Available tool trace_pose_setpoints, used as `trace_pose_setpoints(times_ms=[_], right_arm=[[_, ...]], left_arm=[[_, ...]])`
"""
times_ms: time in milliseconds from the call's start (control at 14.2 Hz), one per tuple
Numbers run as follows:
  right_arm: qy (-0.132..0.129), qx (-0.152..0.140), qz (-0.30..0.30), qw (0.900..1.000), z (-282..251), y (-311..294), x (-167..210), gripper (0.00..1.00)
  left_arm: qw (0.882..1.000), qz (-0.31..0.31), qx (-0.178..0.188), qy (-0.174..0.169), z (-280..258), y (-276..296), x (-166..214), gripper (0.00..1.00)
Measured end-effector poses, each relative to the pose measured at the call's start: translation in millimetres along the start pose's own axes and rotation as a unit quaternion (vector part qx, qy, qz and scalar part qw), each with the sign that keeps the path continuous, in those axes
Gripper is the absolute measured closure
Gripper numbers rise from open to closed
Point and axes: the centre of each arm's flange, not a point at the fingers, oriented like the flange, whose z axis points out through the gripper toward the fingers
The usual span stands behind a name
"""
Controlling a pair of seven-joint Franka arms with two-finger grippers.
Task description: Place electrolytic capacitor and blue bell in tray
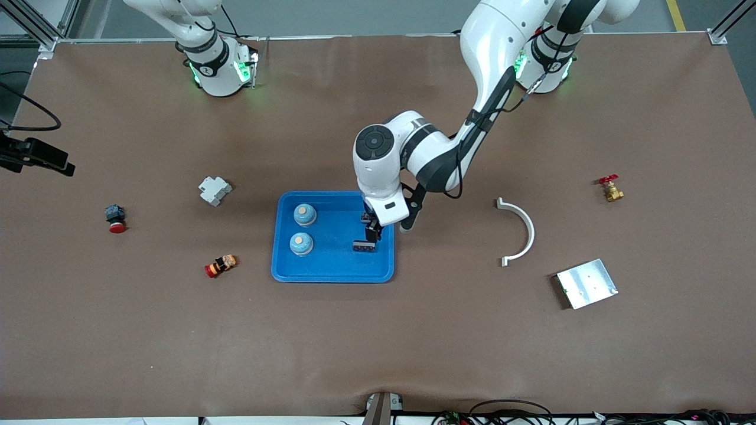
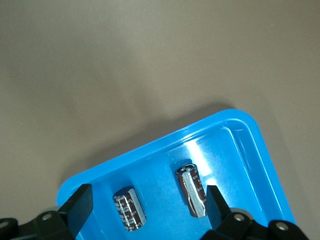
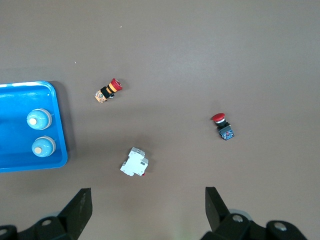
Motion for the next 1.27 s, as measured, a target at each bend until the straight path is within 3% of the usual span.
trace_pose_setpoints(times_ms=[282, 634, 1056, 1268], right_arm=[[0.0, 0.0, 0.0, 1.0, 0, 0, 0, 0.0], [0.0, 0.0, 0.0, 1.0, 0, 0, 0, 0.0], [-0.001, 0.0, 0.0, 1.0, 0, 0, 0, 0.0], [-0.001, 0.001, 0.0, 1.0, 0, 0, 0, 0.0]], left_arm=[[0.996, 0.094, 0.001, 0.003, -30, 2, 14, 0.0], [0.984, 0.179, 0.009, 0.005, -27, 1, 21, 0.0], [0.933, 0.36, 0.003, 0.005, -36, 9, 44, 0.0], [0.908, 0.419, -0.003, 0.007, -46, 15, 63, 0.0]])
